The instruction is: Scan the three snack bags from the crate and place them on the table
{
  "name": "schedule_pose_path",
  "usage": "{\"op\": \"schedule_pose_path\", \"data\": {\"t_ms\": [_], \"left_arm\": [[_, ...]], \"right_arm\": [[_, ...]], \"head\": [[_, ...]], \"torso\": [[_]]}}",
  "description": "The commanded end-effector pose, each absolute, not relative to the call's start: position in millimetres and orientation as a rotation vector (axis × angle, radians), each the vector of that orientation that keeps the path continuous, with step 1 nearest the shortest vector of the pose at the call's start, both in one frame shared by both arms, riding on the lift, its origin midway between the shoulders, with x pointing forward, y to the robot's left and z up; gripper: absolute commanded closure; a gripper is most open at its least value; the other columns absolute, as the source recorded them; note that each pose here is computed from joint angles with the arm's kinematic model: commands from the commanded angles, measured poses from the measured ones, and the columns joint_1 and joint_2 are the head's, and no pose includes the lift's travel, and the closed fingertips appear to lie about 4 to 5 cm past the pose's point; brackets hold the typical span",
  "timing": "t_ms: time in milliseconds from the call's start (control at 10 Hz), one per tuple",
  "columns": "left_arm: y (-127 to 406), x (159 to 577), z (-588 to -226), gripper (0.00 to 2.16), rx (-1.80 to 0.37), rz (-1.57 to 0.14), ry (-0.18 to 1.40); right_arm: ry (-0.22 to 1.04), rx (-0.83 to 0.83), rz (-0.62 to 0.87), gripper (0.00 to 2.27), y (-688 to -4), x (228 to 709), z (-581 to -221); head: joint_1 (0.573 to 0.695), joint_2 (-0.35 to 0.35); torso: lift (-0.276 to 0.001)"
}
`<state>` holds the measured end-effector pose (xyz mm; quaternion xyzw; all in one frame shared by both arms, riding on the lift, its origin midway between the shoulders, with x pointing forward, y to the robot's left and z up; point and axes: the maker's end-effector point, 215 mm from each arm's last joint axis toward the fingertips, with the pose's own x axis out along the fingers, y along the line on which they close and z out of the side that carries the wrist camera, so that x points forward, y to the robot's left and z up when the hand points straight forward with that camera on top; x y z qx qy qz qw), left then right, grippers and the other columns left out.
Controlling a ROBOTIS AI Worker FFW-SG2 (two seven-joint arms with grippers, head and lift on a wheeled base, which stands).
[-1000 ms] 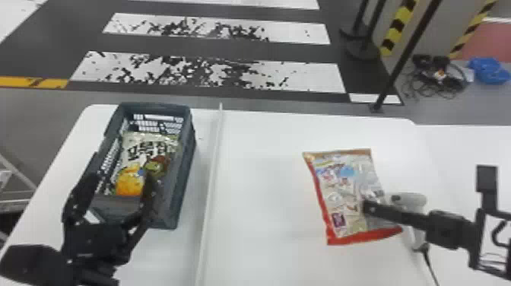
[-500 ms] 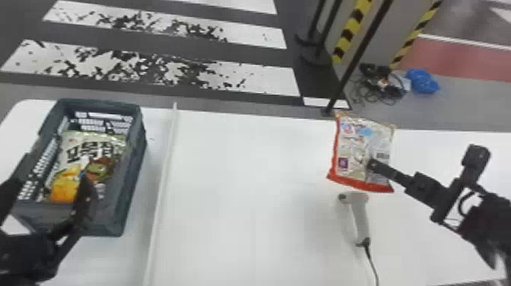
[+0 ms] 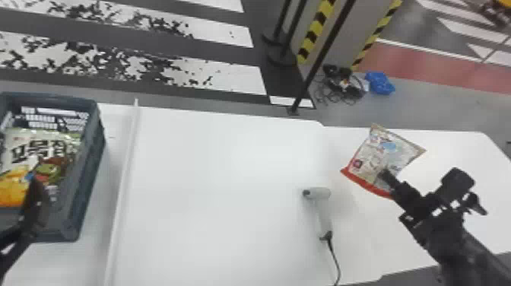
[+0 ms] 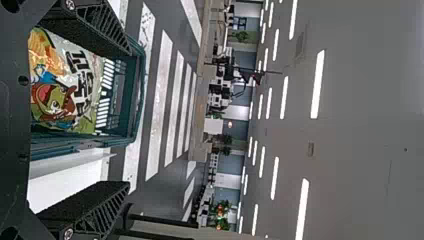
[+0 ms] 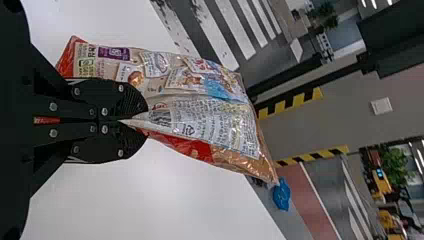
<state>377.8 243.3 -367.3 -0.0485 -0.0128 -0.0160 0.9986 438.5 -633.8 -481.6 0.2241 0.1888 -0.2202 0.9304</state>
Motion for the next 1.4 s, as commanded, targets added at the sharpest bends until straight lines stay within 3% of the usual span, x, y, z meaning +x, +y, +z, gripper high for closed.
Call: {"op": "schedule_pose_path", "data": {"t_ms": [0, 300, 400, 500, 600, 700, 800, 1100, 1300], "left_arm": [[243, 378, -367, 0.08, -0.095, -0.033, -0.027], [239, 379, -367, 0.08, -0.1, -0.039, -0.027], [238, 379, -367, 0.08, -0.1, -0.043, -0.025], [235, 380, -367, 0.08, -0.103, -0.049, -0.026], [234, 380, -367, 0.08, -0.101, -0.052, -0.024], [234, 380, -367, 0.08, -0.098, -0.055, -0.024], [234, 381, -368, 0.08, -0.1, -0.054, -0.022], [232, 381, -371, 0.08, -0.103, -0.056, -0.009], [228, 381, -370, 0.08, -0.105, -0.061, -0.008]], "right_arm": [[0.378, 0.441, -0.557, 2.13, -661, 421, -503], [0.44, 0.358, -0.766, 2.12, -681, 384, -544], [0.466, 0.349, -0.822, 1.96, -685, 375, -554], [0.489, 0.337, -0.839, 1.65, -681, 372, -562], [0.473, 0.322, -0.826, 1.11, -677, 375, -563], [0.475, 0.315, -0.826, 0.18, -676, 374, -566], [0.487, 0.316, -0.819, 0.0, -672, 374, -570], [0.445, 0.308, -0.806, 0.01, -661, 371, -550], [0.371, 0.251, -0.743, 0.05, -635, 366, -513]], "head": [[0.695, -0.35], [0.695, -0.35], [0.695, -0.35], [0.695, -0.35], [0.695, -0.35], [0.695, -0.35], [0.695, -0.35], [0.695, -0.35], [0.695, -0.35]], "torso": [[-0.037], [-0.037], [-0.037], [-0.037], [-0.037], [-0.037], [-0.037], [-0.037], [-0.037]]}}
